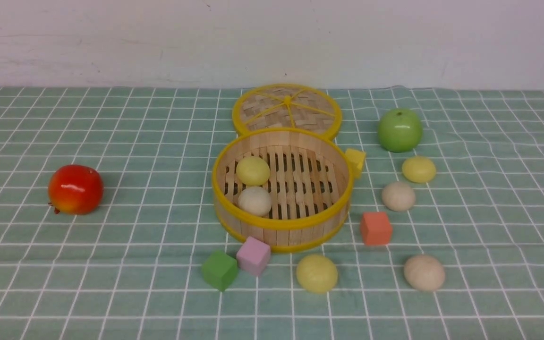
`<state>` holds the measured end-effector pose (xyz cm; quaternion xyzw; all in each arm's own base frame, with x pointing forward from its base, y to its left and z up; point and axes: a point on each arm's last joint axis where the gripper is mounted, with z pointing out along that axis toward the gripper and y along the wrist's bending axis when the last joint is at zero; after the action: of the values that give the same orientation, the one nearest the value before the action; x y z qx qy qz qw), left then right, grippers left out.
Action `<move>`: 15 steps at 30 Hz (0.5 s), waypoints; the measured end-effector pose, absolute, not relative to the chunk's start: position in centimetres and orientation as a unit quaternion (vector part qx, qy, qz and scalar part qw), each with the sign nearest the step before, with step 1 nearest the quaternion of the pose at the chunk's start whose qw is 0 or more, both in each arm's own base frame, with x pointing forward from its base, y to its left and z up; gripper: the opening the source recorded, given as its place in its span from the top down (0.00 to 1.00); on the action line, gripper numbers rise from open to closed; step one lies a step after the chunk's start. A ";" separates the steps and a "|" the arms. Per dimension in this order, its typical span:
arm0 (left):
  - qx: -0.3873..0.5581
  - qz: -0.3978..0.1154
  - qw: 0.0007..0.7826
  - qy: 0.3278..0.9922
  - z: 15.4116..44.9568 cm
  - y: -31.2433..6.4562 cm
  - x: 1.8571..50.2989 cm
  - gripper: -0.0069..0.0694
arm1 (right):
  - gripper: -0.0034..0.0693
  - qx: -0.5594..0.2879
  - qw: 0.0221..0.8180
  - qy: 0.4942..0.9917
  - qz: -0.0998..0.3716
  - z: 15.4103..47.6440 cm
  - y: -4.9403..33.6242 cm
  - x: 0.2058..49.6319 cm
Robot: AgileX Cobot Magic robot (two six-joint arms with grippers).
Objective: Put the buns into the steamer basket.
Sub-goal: Use the right arm to grab a steamed stuffed bun
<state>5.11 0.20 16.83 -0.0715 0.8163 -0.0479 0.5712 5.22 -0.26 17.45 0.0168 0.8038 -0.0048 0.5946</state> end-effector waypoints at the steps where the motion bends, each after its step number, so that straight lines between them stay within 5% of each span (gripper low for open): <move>1: -0.072 -0.047 0.571 0.816 16.8 0.2 5.1 0.92 | 0.62 0.017 0.595 0.804 -0.005 17.5 -0.3 5.2; 15: -0.074 -0.047 0.571 0.816 16.8 0.2 5.1 0.90 | 0.62 0.017 0.595 0.804 -0.005 17.5 -0.3 5.2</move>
<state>5.11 0.23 16.81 -0.0744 0.8160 -0.0465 0.5714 5.22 -0.26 17.45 0.0168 0.8038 -0.0048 0.5946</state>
